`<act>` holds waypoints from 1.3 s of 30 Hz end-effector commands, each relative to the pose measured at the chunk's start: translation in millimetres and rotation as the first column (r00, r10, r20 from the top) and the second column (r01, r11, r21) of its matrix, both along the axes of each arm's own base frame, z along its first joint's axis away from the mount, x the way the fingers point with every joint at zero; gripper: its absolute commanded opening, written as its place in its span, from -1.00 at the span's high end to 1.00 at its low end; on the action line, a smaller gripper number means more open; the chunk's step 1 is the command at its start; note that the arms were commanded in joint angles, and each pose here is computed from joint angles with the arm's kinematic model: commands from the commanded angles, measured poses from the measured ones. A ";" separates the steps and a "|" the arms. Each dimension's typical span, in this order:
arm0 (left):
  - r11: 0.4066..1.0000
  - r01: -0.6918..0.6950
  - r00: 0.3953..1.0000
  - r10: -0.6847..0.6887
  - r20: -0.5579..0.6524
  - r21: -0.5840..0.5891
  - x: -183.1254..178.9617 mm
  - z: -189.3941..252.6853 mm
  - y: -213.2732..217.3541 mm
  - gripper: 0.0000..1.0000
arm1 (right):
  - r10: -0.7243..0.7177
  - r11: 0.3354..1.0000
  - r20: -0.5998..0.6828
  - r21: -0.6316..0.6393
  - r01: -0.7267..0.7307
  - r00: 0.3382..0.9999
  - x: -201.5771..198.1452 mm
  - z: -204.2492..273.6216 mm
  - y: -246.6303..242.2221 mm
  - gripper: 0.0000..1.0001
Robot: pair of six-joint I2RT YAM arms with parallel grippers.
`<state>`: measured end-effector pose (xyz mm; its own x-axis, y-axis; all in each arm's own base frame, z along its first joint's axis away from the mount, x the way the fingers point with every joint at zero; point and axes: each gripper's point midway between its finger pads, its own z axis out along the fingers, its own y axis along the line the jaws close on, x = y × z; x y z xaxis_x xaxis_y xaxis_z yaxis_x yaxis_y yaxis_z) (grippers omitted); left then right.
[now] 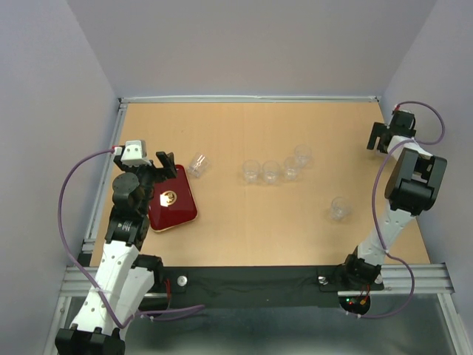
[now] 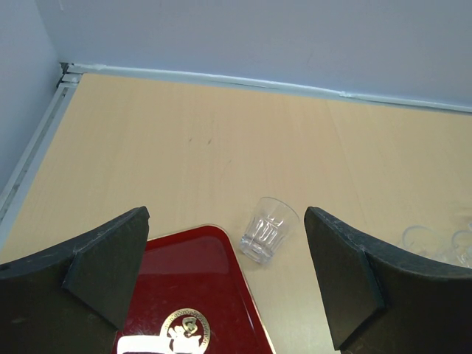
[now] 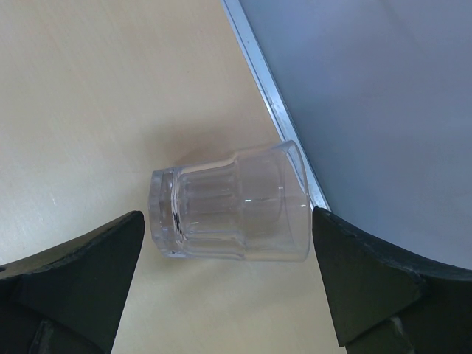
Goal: Place the glasses into the tray
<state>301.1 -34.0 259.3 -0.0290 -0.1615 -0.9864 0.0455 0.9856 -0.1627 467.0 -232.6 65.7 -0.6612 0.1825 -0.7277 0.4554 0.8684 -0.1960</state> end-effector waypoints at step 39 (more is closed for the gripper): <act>0.970 0.240 0.963 -0.234 0.133 -0.029 -7.5 38.3 -43.2 -0.96 | 0.516 0.797 0.024 -0.381 -0.469 0.856 -2.6 100.3 112.4 -0.15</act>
<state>298.2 -56.8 264.9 -0.0311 -0.1752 -0.9840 0.1742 0.9685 -0.1779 445.6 -150.4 111.6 -0.6478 -0.2378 -0.7237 0.1195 0.9065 -0.4048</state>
